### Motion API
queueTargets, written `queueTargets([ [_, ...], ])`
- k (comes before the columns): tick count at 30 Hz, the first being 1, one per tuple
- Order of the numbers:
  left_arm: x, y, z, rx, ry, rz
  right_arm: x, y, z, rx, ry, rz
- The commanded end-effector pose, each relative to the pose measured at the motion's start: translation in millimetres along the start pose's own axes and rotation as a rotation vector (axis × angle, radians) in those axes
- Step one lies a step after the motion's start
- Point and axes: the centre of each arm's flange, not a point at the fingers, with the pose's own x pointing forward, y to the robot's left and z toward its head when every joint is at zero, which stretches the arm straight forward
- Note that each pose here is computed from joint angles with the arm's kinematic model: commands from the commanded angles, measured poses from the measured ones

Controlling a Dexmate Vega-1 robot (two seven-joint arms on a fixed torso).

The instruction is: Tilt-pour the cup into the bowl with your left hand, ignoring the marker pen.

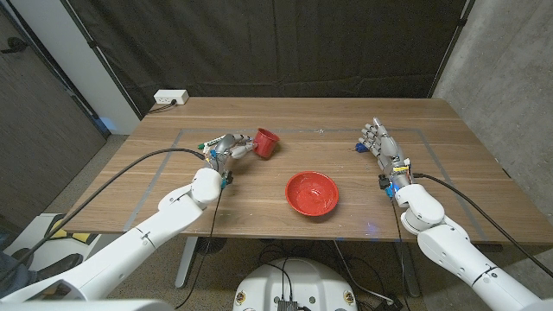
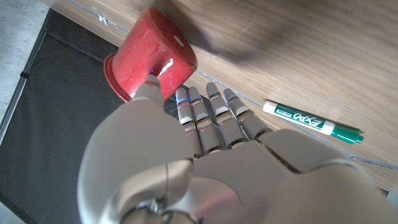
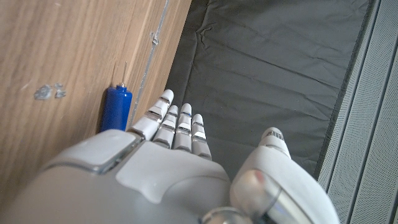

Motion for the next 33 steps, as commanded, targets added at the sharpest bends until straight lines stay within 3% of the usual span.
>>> queueTargets([
  [1,-17.9,11.7,-0.4,-0.058,-0.018,-0.006,-4.3,4.4,1.2,-0.006,-0.004,-0.001],
  [16,-39.0,20.2,-13.7,-0.109,0.011,-0.007,-8.2,11.4,6.0,-0.024,0.006,0.006],
  [20,-44.1,26.3,-12.2,-0.117,-0.006,-0.007,-6.1,13.6,10.2,-0.033,0.004,0.012],
  [28,-54.6,48.4,1.9,-0.076,-0.067,0.09,-0.9,15.2,13.6,-0.037,-0.013,0.015],
  [33,-48.1,77.9,0.5,-0.128,-0.124,0.114,2.9,14.8,11.5,-0.031,-0.023,0.014],
])
